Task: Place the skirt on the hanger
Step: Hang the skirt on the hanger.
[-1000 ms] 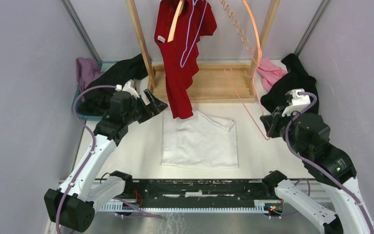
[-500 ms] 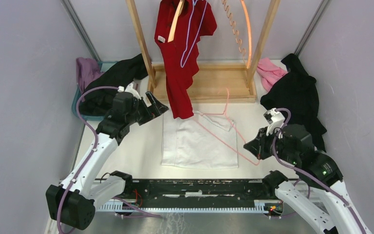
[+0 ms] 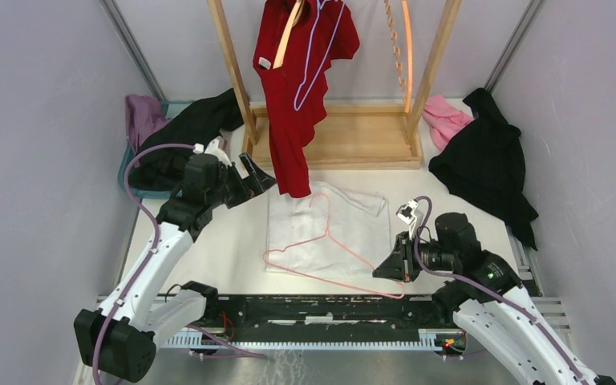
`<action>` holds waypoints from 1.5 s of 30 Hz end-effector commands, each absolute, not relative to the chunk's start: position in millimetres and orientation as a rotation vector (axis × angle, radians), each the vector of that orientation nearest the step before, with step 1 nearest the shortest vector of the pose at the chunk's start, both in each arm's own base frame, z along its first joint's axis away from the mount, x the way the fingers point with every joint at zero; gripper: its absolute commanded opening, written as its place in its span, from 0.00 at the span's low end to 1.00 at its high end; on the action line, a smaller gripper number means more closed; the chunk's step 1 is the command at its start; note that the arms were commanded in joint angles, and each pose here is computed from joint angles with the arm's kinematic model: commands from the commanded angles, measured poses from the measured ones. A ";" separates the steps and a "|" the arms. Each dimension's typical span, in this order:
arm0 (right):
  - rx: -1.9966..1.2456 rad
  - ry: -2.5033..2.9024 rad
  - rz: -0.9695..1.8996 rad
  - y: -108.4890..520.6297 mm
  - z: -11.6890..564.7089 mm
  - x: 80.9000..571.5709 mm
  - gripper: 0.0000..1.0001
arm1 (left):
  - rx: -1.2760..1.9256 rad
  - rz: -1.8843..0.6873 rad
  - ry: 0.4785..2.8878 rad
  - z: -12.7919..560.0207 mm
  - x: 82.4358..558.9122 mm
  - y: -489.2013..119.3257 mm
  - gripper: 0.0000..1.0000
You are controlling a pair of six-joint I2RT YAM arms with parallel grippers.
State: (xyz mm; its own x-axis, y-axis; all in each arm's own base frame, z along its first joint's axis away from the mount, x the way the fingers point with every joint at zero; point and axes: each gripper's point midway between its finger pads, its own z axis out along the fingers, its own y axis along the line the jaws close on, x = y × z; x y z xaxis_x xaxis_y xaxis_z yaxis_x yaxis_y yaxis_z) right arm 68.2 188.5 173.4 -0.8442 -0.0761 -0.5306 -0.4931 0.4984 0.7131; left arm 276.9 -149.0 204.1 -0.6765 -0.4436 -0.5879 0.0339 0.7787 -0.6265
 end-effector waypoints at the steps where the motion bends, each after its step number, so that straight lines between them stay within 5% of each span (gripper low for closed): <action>1: -0.518 2.187 1.418 202.1 181.9 69.6 0.01 | -0.232 -0.794 2.166 208.9 275.4 -152.2 1.00; 9: -0.467 2.267 1.352 199.0 138.6 76.7 0.01 | -0.180 -0.789 2.209 194.1 266.6 -162.6 0.99; 28: -0.541 2.318 1.442 207.0 127.4 58.2 0.01 | -0.043 -0.761 2.263 196.1 233.5 -187.6 0.97; 45: -0.510 2.371 1.378 206.2 117.8 62.6 0.01 | 0.272 -0.855 2.425 138.0 168.4 -225.0 0.90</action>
State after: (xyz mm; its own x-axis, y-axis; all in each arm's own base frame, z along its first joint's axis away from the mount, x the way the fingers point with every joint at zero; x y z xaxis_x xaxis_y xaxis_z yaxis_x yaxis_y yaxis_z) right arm 56.7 204.2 116.2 -0.8826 -0.1421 -0.4481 -0.4604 0.4539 0.7629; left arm 169.7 -214.0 130.3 -0.8564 -0.0392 -0.5148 0.2767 0.8069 -0.5219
